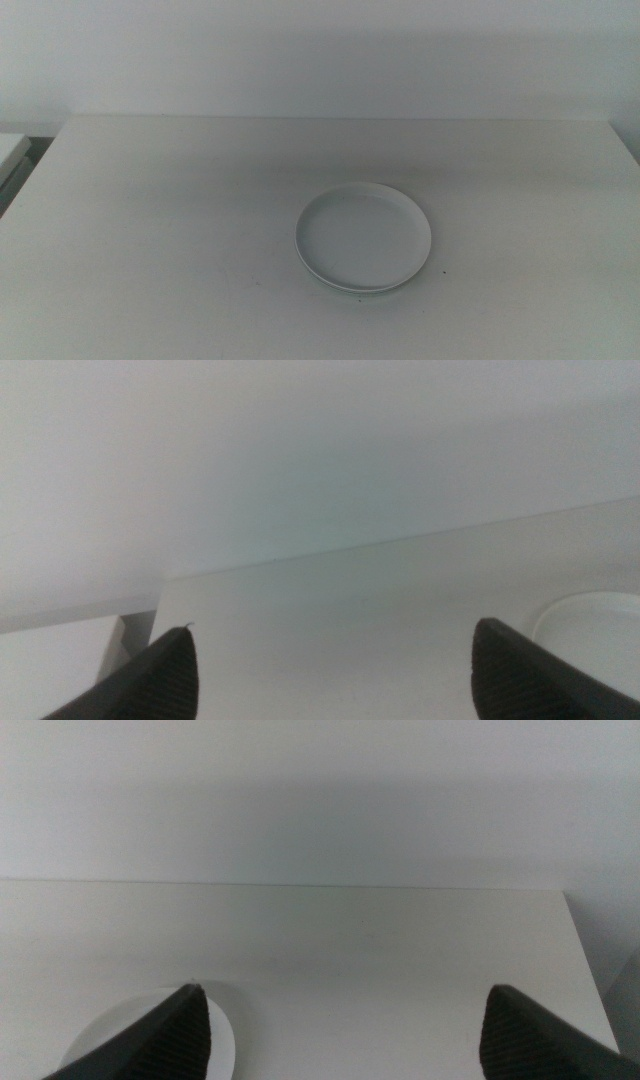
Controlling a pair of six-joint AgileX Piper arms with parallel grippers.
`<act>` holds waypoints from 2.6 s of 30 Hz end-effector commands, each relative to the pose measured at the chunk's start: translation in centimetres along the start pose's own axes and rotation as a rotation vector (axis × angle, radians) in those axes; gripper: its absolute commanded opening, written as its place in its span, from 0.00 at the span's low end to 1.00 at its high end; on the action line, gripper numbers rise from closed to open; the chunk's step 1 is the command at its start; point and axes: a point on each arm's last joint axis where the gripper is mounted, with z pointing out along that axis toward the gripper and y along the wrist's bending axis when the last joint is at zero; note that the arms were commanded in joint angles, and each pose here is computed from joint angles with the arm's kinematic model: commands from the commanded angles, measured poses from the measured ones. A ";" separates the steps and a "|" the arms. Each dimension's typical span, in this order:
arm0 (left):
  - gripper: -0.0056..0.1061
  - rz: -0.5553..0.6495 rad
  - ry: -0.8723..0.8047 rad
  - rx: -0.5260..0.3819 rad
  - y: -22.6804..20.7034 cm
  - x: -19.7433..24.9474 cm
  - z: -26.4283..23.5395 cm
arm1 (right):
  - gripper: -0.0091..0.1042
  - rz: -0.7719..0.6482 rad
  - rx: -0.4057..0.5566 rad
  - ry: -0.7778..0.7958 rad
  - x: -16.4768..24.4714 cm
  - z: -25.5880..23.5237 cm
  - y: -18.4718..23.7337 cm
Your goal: Stack the three bowls on top of each other.
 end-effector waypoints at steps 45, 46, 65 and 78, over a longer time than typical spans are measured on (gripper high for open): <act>0.89 -0.080 -0.127 -0.089 0.6 0.3 -0.4 | 0.90 -0.111 0.062 -0.340 3.2 -1.1 -2.7; 0.89 -0.080 -0.127 -0.089 0.6 0.3 -0.4 | 0.90 -0.130 0.077 -0.371 3.6 -1.4 -2.9; 0.89 -0.080 -0.127 -0.089 0.6 0.3 -0.4 | 0.90 -0.127 0.123 -0.451 15.7 -3.7 -3.5; 0.89 -0.085 -0.234 -0.101 -0.4 5.7 -2.6 | 0.90 -0.129 0.123 -0.400 22.2 -1.3 -3.9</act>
